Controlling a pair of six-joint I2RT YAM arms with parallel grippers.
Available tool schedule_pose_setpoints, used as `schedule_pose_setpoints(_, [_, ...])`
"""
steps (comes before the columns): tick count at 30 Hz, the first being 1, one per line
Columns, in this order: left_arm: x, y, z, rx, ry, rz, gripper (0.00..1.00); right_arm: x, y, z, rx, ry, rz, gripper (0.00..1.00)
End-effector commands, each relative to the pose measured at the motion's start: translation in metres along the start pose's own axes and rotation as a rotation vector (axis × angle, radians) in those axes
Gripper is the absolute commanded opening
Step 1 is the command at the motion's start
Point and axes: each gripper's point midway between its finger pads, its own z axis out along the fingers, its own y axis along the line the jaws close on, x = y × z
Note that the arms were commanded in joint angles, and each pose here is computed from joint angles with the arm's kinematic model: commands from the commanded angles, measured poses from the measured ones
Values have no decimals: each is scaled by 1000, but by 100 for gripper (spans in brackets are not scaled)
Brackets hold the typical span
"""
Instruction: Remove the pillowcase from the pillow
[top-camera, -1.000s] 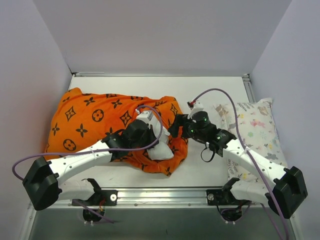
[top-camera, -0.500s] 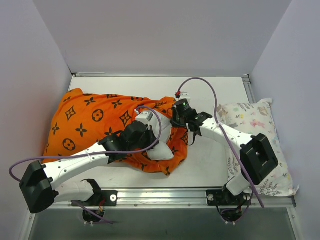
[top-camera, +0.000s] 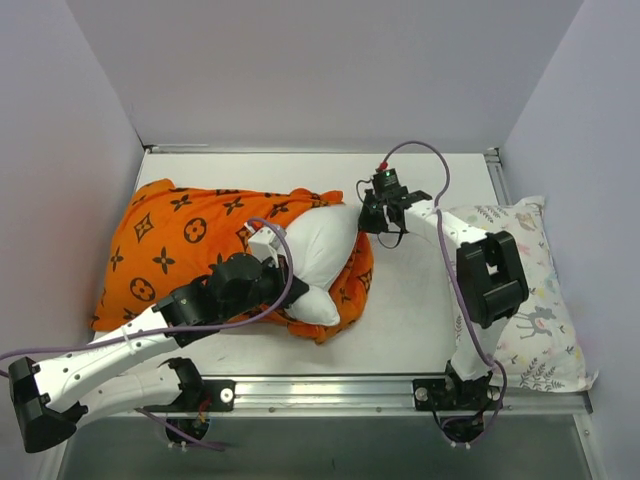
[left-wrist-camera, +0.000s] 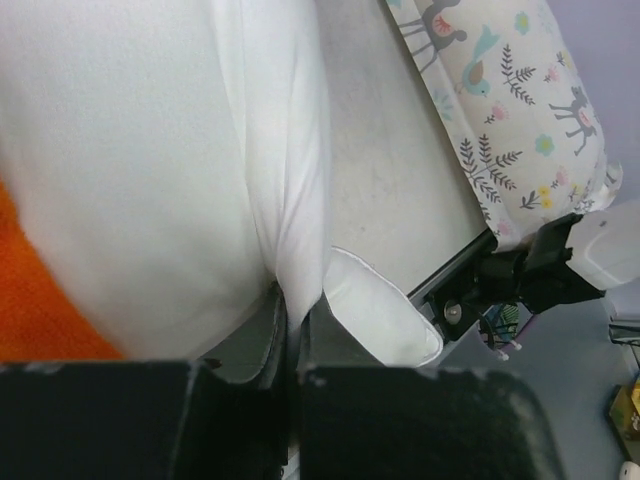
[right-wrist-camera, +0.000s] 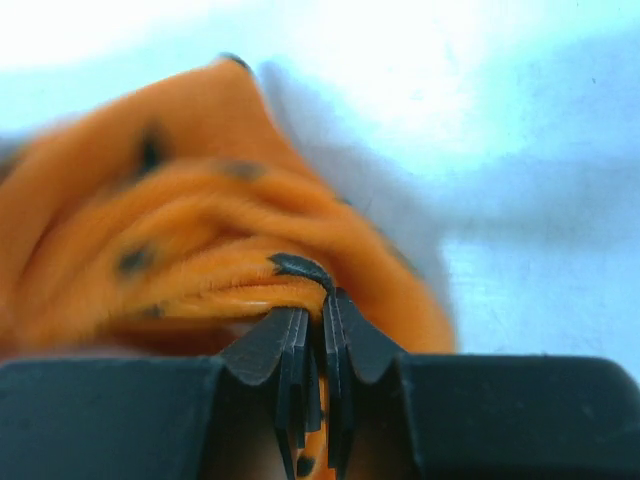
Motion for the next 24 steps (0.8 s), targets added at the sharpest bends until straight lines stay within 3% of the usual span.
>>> schedule_pose_setpoints(1, [-20, -45, -47, 178, -29, -29, 0, -71, -38, 14, 41, -152, 144, 0])
schedule_pose_setpoints(7, [-29, -48, -60, 192, -78, -50, 0, -91, -24, 24, -97, -118, 199, 0])
schedule_pose_setpoints(10, [-50, -61, -57, 234, -160, -38, 0, -96, 14, 25, -268, -111, 201, 1])
schedule_pose_setpoints(13, [-81, -86, -47, 305, -269, -28, 0, -68, 69, 20, -410, -33, 81, 7])
schedule_pose_setpoints(16, [-104, -102, -30, 311, -342, -31, 0, -54, 83, 0, -415, -27, 15, 28])
schedule_pose_setpoints(17, [-115, -103, -27, 296, -382, -44, 0, -53, 75, -5, -397, -34, 45, 52])
schedule_pose_setpoints(18, [-115, -100, -14, 265, -382, -46, 0, -45, 61, -7, -377, -15, 81, 60])
schedule_pose_setpoints(20, [-123, -97, -8, 233, -420, -66, 0, -65, 34, -31, -373, -55, 178, 71])
schedule_pose_setpoints(24, [-127, -95, 16, 200, -452, -101, 0, -77, -1, -69, -354, -107, 270, 80])
